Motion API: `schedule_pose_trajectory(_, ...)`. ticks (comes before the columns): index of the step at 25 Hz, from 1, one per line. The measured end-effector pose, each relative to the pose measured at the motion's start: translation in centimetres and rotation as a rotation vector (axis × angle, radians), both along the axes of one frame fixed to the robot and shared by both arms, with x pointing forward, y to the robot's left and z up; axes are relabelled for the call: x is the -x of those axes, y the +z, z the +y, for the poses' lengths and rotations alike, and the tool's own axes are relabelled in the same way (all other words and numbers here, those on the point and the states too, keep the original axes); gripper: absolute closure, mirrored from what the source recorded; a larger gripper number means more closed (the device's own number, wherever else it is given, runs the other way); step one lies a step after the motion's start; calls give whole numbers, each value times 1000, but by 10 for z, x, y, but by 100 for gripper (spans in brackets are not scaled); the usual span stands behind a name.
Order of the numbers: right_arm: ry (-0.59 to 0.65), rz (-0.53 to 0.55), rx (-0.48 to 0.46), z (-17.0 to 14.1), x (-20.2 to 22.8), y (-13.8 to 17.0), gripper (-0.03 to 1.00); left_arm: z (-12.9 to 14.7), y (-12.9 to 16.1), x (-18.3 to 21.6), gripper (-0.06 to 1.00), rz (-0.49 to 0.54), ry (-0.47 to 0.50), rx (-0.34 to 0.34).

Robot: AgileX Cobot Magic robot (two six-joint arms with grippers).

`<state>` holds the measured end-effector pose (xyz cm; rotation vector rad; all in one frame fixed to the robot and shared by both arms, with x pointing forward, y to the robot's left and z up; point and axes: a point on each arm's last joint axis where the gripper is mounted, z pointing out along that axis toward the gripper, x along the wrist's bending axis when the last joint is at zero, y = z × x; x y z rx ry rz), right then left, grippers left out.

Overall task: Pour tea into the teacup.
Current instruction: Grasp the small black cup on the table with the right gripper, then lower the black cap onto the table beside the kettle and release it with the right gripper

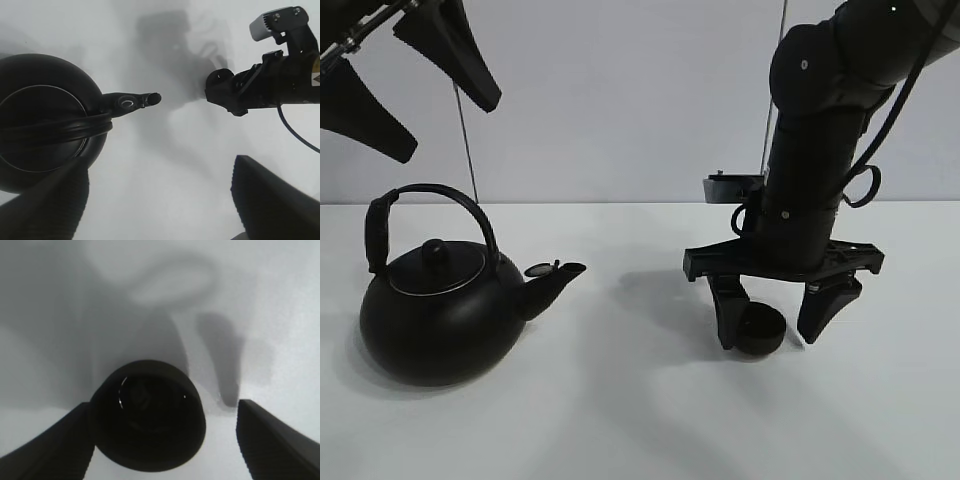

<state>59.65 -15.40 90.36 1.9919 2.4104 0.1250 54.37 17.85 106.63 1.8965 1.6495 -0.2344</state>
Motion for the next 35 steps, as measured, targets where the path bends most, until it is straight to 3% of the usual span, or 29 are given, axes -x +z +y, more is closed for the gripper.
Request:
schedule_pose_trajectory(3,-2,-4,-4,1,-1,0,44,0,0,0,37,0,0,0)
schedule_pose_trajectory(7,-3,-7,-6,1,-1,0,56,0,0,0,37,0,0,0)
schedule_pose_trajectory(16,-18,0,-27,3,-3,4,57,0,0,0,37,0,0,0)
schedule_pose_trajectory(21,-7,-18,-65,12,-16,29,57,0,0,0,37,0,0,0)
schedule_pose_trajectory(28,154,-95,-88,60,-13,57,57,0,0,0,37,0,0,0)
schedule_pose_trajectory(35,227,-92,-84,89,-1,45,57,0,0,0,37,0,0,0)
